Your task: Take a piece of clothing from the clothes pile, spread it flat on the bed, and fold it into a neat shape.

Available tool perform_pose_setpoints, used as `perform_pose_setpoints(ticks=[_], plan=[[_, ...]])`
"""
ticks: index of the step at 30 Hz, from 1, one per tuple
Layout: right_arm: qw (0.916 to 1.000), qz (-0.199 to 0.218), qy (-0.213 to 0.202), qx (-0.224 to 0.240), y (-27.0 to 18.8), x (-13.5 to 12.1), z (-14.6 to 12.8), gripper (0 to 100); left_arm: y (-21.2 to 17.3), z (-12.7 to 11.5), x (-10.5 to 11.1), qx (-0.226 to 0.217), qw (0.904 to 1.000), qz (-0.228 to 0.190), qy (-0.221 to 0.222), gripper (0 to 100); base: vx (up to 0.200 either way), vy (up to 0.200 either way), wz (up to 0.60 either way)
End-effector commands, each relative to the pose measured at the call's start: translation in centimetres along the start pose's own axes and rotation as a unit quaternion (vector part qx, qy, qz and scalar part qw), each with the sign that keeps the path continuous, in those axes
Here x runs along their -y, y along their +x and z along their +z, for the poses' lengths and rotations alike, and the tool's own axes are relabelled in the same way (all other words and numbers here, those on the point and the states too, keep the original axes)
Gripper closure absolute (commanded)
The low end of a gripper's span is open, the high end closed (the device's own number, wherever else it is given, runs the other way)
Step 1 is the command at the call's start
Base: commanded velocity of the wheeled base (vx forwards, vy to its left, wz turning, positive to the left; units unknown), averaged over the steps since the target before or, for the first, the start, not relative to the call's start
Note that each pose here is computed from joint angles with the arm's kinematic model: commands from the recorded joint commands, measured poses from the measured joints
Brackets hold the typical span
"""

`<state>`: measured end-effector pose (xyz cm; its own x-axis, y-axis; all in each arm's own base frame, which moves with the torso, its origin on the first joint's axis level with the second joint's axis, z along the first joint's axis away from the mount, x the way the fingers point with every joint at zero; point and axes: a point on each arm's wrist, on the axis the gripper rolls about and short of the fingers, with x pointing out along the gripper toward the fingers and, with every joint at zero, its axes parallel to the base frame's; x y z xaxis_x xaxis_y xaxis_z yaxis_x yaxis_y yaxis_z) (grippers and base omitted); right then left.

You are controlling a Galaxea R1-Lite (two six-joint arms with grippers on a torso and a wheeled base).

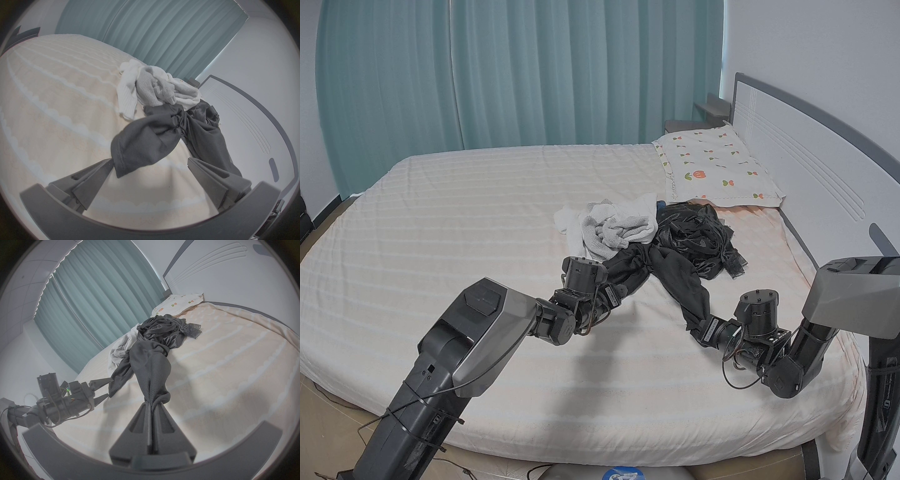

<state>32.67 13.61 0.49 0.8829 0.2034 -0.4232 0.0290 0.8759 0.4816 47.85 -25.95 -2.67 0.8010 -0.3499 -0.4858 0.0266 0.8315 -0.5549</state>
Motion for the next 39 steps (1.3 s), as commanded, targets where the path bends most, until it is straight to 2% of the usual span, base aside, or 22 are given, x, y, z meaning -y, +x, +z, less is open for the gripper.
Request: perform_pose_setpoints(ticks=[1,3,12,13,17,26,27,29,32,35,36,39], plan=[[0.9994,0.033,0.002,-0.013,-1.8,-0.8,0.2,100,0.7,-0.8,0.0,-0.001,1.0000,0.005,0.002,0,0.000,0.000,0.00],[0.9983,0.055,0.002,-0.016,-2.7,-1.0,0.6,100,0.8,-0.9,-0.1,0.001,1.0000,0.008,0.002,0,0.000,0.000,0.00],[0.9981,0.059,0.001,-0.018,-2.6,-1.1,0.4,100,0.9,-0.7,-0.4,0.012,0.9998,0.017,0.003,0,0.000,0.000,0.00],[0.9981,0.059,0.000,-0.019,-2.7,-1.1,0.3,100,0.9,-0.6,-0.5,0.016,0.9997,0.019,0.002,100,0.000,0.000,0.00],[0.9980,0.060,0.000,-0.021,-2.7,-1.2,0.2,100,0.9,-0.4,-0.3,0.022,0.9997,0.011,0.001,100,0.000,0.000,0.00],[0.9979,0.064,0.003,-0.014,-2.6,-1.3,0.6,100,0.5,-0.2,-0.5,0.006,0.9993,0.037,-0.001,100,0.000,0.000,0.00],[0.9971,0.076,0.005,0.005,-2.8,-1.5,1.1,100,-1.3,1.9,0.2,0.017,0.9982,0.050,-0.029,100,0.000,0.000,0.00],[0.9955,0.091,0.008,0.025,-2.9,-1.8,1.4,100,-3.1,3.2,0.8,0.019,0.9972,0.052,-0.050,100,0.000,0.000,0.00],[0.9912,0.119,0.012,0.058,-3.4,-2.5,2.3,100,-6.6,4.9,0.9,0.012,0.9970,0.050,-0.058,100,0.000,0.000,0.00],[0.9866,0.139,0.016,0.084,-4.1,-3.3,3.4,100,-9.6,5.9,1.6,0.011,0.9976,0.029,-0.061,100,0.000,0.000,0.00],[0.9817,0.156,0.020,0.107,-5.0,-4.0,4.8,100,-12.2,6.6,2.1,0.022,0.9977,0.009,-0.064,100,0.000,0.000,0.00],[0.9685,0.197,0.025,0.151,-7.8,-5.5,7.7,100,-16.9,8.1,3.2,0.056,0.9953,-0.039,-0.068,100,0.000,0.000,0.00]])
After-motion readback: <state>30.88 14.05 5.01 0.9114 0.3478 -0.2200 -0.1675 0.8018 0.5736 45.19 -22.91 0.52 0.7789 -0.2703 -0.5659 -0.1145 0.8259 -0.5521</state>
